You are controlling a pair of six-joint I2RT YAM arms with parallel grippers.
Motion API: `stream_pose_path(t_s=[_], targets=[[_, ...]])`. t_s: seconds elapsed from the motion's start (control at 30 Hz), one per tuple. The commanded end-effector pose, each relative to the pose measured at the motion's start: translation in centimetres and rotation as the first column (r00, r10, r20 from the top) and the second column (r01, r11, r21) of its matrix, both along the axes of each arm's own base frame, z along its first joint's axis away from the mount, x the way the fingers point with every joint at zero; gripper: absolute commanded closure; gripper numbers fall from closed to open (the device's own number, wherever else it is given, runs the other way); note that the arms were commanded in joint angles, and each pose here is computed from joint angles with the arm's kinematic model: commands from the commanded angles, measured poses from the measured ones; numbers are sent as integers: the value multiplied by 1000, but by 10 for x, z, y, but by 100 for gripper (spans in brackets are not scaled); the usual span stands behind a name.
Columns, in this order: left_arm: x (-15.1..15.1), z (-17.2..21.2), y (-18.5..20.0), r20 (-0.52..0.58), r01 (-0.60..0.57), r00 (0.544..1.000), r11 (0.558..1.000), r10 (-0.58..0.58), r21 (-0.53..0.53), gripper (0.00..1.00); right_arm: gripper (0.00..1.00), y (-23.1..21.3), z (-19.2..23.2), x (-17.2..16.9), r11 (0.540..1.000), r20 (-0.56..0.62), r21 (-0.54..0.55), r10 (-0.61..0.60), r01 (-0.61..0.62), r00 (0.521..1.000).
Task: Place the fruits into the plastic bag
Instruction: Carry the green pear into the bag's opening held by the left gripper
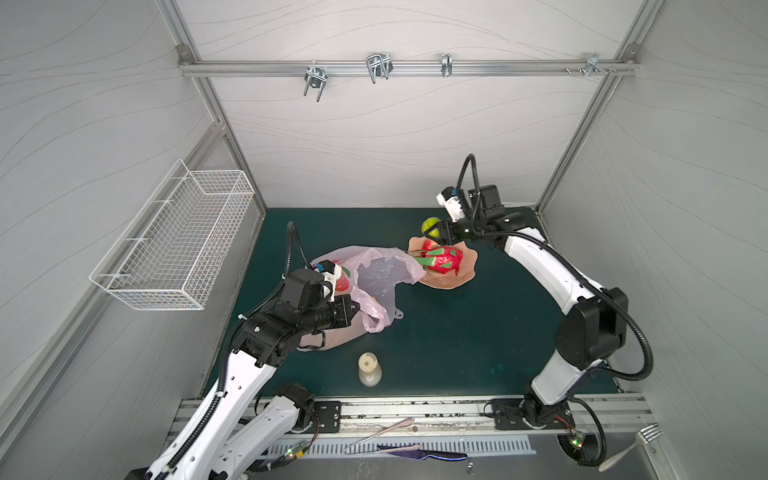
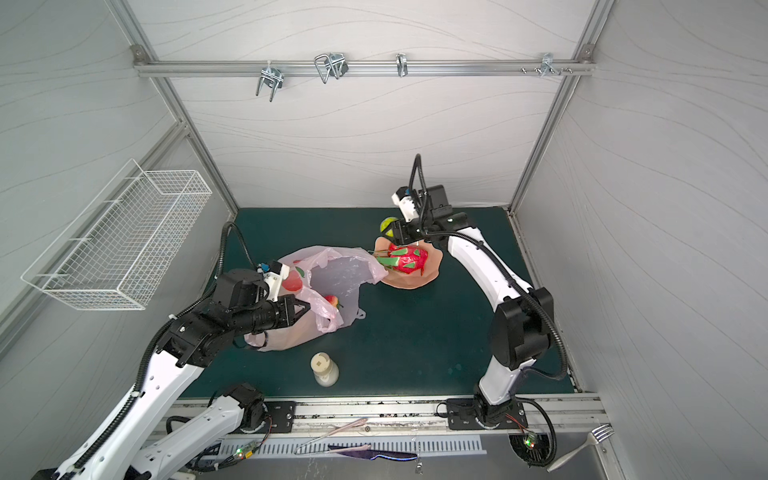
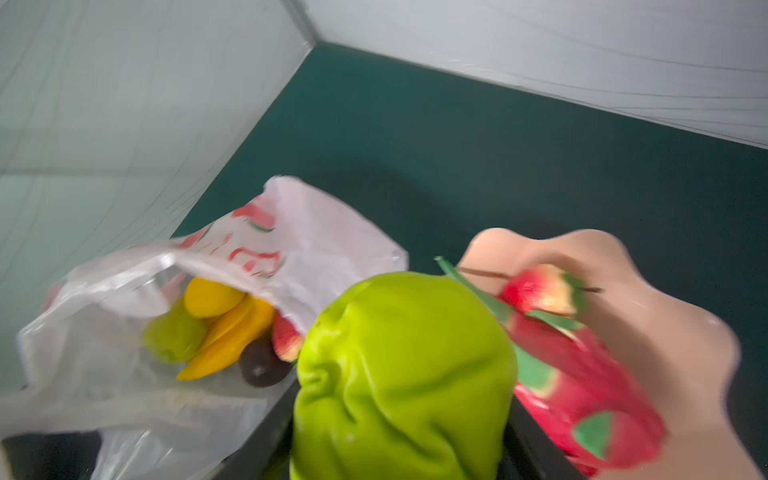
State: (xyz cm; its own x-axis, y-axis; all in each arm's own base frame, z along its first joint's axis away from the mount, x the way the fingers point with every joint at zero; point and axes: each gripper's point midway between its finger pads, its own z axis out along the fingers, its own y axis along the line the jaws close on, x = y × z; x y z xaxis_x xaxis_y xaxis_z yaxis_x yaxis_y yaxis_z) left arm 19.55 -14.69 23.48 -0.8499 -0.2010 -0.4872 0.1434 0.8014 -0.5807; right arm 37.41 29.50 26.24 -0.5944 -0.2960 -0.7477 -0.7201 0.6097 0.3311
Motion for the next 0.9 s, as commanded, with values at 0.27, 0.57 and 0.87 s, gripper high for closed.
stream_pose_path(t_s=[0.27,0.57,0.87], targets=[[10,22,-8,79,24,997,999,-21,-34,100,48,67,-25,-103,955,-38,-21,295,-295,955],[6,24,-8,85,34,996,999,-30,-43,100,49,85,-84,-128,941,-123,-113,306,-320,944],[5,25,-6,88,32,996,999,-28,-37,100,50,106,-111,-130,934,-158,-129,312,-333,937]])
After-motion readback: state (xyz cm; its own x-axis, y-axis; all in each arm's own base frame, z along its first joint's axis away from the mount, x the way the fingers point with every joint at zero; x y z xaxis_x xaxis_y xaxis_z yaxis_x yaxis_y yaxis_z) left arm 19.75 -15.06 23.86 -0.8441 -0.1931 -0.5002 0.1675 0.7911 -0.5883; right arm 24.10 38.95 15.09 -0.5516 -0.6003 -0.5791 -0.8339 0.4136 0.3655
